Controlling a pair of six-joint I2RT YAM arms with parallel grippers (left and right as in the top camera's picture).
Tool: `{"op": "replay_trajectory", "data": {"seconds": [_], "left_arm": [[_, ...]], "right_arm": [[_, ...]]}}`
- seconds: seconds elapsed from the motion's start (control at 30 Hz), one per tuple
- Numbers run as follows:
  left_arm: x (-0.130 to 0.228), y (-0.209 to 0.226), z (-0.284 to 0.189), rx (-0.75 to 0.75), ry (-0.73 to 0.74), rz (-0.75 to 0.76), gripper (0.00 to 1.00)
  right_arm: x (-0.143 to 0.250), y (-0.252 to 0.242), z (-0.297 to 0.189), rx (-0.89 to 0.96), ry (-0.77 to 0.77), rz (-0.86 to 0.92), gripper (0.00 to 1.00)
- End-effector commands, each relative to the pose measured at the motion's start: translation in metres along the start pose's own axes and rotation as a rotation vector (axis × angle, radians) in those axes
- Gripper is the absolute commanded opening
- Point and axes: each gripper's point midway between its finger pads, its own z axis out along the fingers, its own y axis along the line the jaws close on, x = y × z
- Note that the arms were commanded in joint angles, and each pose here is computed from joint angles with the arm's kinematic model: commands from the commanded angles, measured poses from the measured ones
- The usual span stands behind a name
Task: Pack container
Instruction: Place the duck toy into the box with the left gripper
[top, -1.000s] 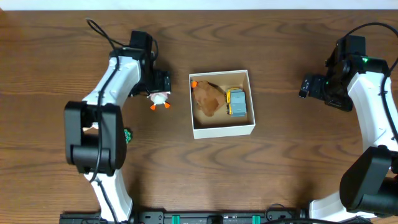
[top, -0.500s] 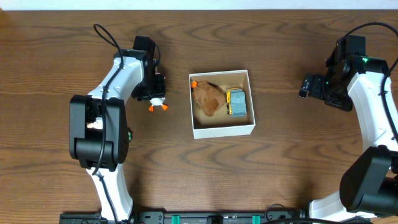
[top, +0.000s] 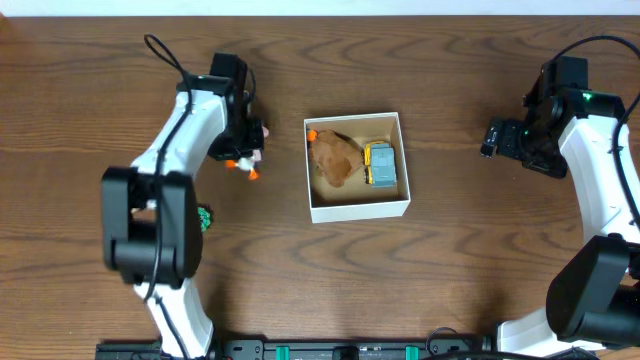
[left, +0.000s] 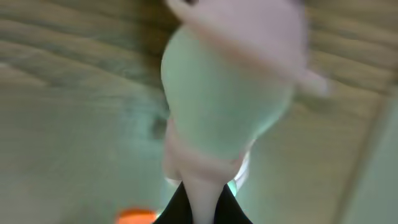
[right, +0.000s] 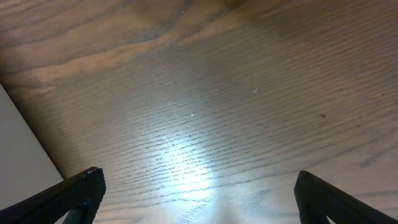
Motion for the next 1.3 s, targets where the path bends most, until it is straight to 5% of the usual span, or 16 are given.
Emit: {"op": "replay_trajectory", "data": {"seconds": [0.0, 0.27, 0.73, 0.77, 0.83, 0.9, 1.1, 1.27], "left_arm": [[-0.005, -0.025, -0.069, 0.031, -0.164, 0.165, 0.06], [0.036, -0.107, -0.147, 0.097, -0.355, 0.630, 0.06], [0.094, -0.170, -0.079, 0.108, -0.147, 0.864, 0.06], [0.096, -0.171, -0.076, 0.105, -0.135, 0.868, 0.12], [0.098, -0.172, -0.074, 0.103, -0.125, 0.874, 0.47], [0.099, -0.174, -0.076, 0.107, -0.134, 0.879, 0.95], [0.099, -0.173, -0.088, 0.113, -0.163, 0.877, 0.98], [0.076, -0.139, -0.120, -0.045, -0.289, 0.691, 0.98]], "right_arm": [[0.001, 0.000, 0.002, -0.006, 0.005, -0.001, 0.99], [-0.002, 0.001, 0.002, -0.008, -0.006, -0.001, 0.99], [-0.002, 0.001, 0.002, -0.008, -0.008, -0.001, 0.99], [-0.002, 0.001, 0.002, -0.008, -0.008, -0.001, 0.99], [-0.002, 0.001, 0.002, -0.008, -0.008, -0.002, 0.99], [-0.002, 0.001, 0.002, -0.008, -0.008, -0.001, 0.99], [-0.002, 0.000, 0.002, -0.008, -0.008, -0.004, 0.99], [-0.002, 0.001, 0.002, -0.008, -0.009, -0.009, 0.99]]}}
